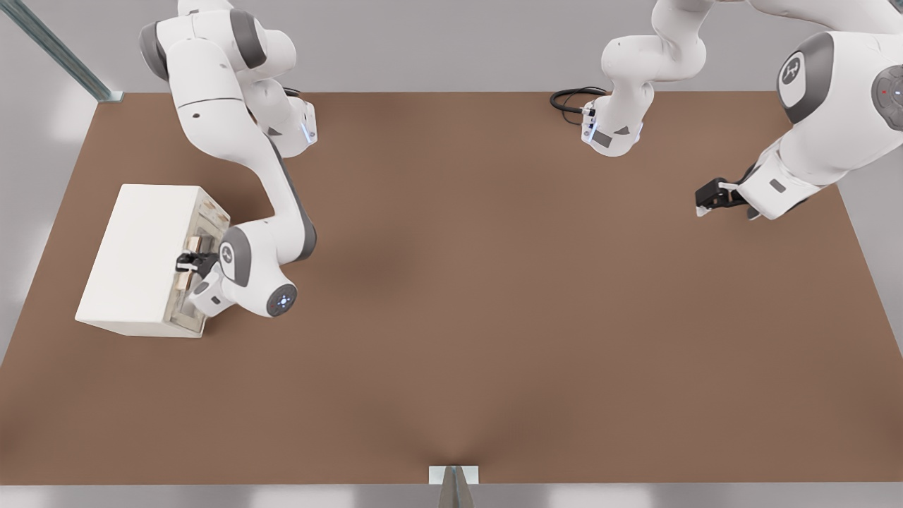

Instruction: Keep left arm still and open the oven door with right arm

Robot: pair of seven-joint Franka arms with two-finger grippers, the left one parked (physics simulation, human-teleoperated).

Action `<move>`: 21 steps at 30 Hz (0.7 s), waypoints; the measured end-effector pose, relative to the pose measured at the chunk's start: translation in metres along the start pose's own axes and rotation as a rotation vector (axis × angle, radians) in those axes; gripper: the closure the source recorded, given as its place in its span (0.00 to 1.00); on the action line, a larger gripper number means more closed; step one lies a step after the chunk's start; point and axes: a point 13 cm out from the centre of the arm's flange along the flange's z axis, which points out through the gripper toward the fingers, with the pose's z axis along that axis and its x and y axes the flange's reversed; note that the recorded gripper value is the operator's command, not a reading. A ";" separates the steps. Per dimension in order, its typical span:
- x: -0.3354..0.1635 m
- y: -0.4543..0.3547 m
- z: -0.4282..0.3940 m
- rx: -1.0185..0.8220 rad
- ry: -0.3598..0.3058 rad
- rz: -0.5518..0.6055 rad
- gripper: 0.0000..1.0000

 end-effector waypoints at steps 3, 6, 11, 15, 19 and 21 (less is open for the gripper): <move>-0.002 0.017 0.020 0.008 0.019 0.012 0.79; -0.004 0.030 0.031 0.010 0.021 0.033 0.79; -0.016 0.042 0.049 -0.003 0.001 0.077 0.79; -0.018 0.048 0.061 -0.004 -0.004 0.103 0.79; -0.014 0.051 0.069 -0.005 0.002 0.125 0.79; -0.012 0.052 0.072 -0.005 0.007 0.136 0.79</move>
